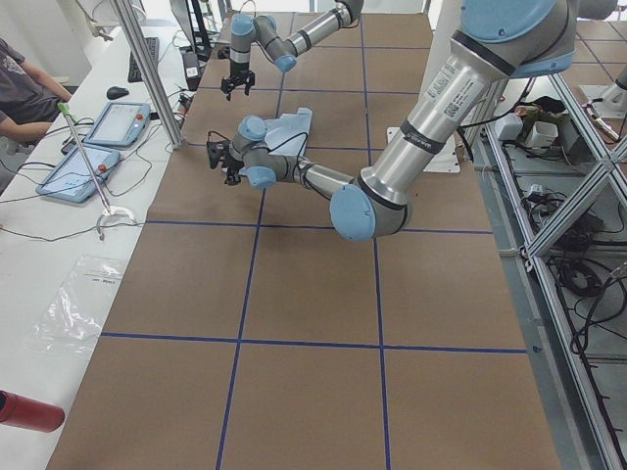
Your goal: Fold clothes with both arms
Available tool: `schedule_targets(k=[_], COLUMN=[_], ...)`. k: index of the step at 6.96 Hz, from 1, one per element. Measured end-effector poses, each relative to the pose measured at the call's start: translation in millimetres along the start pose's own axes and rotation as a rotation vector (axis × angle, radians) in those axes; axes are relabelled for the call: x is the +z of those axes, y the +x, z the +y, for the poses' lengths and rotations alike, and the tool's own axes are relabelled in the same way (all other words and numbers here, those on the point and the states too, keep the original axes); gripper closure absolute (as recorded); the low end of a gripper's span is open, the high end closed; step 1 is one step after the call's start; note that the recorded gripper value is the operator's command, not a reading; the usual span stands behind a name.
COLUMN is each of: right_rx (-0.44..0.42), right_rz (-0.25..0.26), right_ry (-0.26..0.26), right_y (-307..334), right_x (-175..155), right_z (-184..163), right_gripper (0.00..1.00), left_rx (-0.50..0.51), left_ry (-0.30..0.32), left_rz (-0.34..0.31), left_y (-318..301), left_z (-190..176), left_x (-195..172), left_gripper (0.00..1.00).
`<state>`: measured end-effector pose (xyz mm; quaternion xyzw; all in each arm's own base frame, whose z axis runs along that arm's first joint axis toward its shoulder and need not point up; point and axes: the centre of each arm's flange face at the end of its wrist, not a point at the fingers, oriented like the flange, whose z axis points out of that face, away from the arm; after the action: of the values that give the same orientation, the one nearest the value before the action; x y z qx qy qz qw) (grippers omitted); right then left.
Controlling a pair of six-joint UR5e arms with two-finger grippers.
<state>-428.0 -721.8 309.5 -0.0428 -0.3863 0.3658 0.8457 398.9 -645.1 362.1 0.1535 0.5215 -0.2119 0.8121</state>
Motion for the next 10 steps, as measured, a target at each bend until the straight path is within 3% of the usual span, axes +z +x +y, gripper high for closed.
schedule_targets(k=[2, 4, 6, 8, 10], right_rx=[-0.254, -0.453, -0.589, -0.688, -0.718], right_rz=[0.086, 0.086, 0.104, 0.118, 0.086], right_ry=[-0.023, -0.086, -0.109, -0.153, -0.175], right_y=[87, 200, 313, 420, 478], right_x=[-20, -49, -74, -98, -117], right_z=[-46, -103, -149, -187, -194], right_gripper=[0.00, 0.00, 0.00, 0.00, 0.00], left_rx=[0.280, 0.500, 0.645, 0.729, 0.781], left_ry=[-0.048, -0.067, -0.087, -0.096, -0.148], left_rz=[0.007, -0.018, -0.057, -0.107, -0.160], left_y=[-82, -169, -243, -302, -341], left_z=[-33, -89, -128, -157, -170], left_x=[-65, -127, -182, -236, -270], left_gripper=[0.35, 0.36, 0.36, 0.34, 0.00])
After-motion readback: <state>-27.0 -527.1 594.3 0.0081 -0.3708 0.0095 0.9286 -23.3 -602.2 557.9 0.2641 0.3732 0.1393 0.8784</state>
